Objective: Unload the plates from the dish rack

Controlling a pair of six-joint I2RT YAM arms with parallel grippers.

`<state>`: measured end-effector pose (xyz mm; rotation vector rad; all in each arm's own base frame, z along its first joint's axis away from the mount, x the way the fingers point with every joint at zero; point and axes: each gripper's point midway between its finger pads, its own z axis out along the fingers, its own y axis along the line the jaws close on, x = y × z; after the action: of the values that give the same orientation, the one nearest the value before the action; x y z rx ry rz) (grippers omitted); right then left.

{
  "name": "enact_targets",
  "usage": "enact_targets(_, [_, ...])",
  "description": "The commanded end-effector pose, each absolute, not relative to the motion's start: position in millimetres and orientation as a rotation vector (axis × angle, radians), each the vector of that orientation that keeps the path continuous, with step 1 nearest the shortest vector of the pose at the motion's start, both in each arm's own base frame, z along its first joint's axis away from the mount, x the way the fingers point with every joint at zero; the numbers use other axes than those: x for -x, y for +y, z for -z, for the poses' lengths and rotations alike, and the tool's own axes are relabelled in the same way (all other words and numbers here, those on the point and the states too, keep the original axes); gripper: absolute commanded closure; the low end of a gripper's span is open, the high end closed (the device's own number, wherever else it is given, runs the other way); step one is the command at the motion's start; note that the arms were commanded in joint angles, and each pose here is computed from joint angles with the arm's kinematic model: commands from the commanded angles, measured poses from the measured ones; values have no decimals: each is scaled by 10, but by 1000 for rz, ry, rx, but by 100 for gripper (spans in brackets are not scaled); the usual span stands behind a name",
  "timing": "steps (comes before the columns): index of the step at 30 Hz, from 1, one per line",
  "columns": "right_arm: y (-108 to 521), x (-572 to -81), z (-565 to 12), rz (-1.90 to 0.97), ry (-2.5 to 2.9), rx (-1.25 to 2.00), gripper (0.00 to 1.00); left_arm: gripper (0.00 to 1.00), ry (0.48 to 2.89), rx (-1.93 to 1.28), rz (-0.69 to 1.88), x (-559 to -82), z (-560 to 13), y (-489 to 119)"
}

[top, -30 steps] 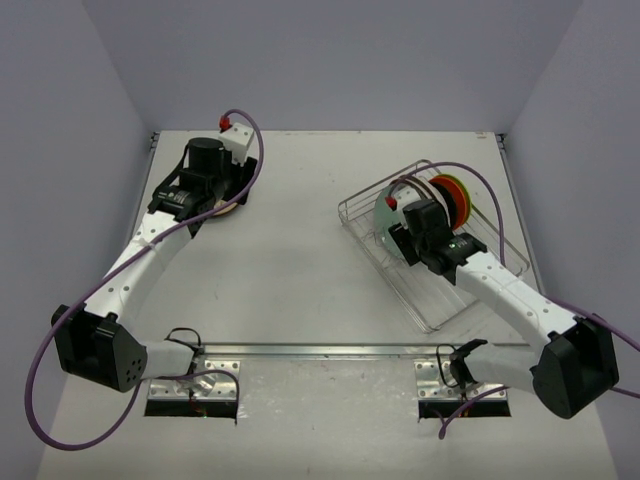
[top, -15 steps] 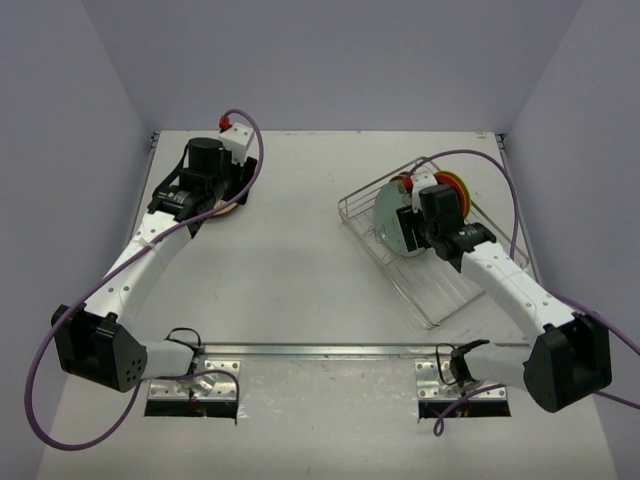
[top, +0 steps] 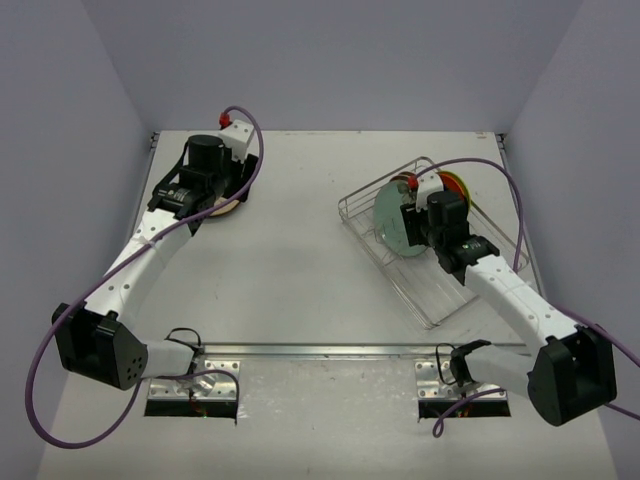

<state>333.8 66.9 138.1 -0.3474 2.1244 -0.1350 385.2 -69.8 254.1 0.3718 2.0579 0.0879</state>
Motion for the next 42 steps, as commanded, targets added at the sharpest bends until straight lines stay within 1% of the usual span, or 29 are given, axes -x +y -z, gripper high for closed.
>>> enact_targets(1, [842, -3456, -1381, 41, 2081, 397, 43, 40, 1989, -359, -57, -3926, -2787, -781])
enact_targets(4, [955, -3445, -1380, -28, 2078, 430, 47, 40, 1990, -364, -63, -3913, -2782, -771])
enact_targets(7, [1068, -3417, -1430, -103, 2060, 458, 55, 40, 1991, -366, -67, -3902, -2772, -764])
enact_targets(11, [1197, -3373, -1502, -187, 2033, 508, 57, 40, 1993, -370, -65, -3901, -2746, -768])
enact_targets(14, [1243, -3351, -1524, -226, 2024, 527, 62, 40, 1992, -374, -61, -3907, -2729, -777])
enact_targets(18, [1290, -3324, -1508, -275, 2028, 537, 65, 40, 1995, -378, -59, -3908, -2712, -783])
enact_targets(21, [1290, -3328, -1487, -278, 2034, 539, 75, 40, 1994, -377, -61, -3908, -2710, -780])
enact_targets(22, [1277, -3336, -1484, -271, 2036, 535, 82, 39, 1995, -377, -61, -3905, -2705, -779])
enact_targets(23, [1265, -3341, -1480, -264, 2037, 531, 86, 39, 1996, -376, -60, -3905, -2699, -779])
enact_targets(24, [1258, -3341, -1479, -261, 2037, 533, 88, 39, 1997, -378, -61, -3907, -2691, -780])
enact_targets(25, [1253, -3345, -1491, -254, 2032, 535, 92, 39, 1997, -379, -59, -3903, -2689, -782])
enact_targets(26, [1237, -3352, -1500, -244, 2030, 535, 100, 39, 1998, -382, -55, -3905, -2683, -790])
enact_targets(31, [1186, -3380, -1624, -192, 1992, 566, 100, 37, 1998, -386, -37, -3905, -2679, -819])
enact_targets(37, [1091, -3460, -1909, -127, 1956, 513, 100, 35, 2005, -383, -22, -3908, -2649, -839])
enact_targets(39, [1042, -3509, -2181, -96, 1926, 468, 100, 29, 2006, -386, -18, -3904, -2645, -846])
enact_targets(40, [1017, -3530, -2262, -83, 1917, 450, 100, 24, 2007, -386, -15, -3905, -2642, -850])
enact_targets(41, [995, -3547, -2345, -70, 1905, 436, 100, 16, 2007, -385, -12, -3906, -2644, -854])
enact_targets(42, [979, -3564, -2440, -58, 1889, 427, 100, 7, 2004, -383, -10, -3907, -2658, -857])
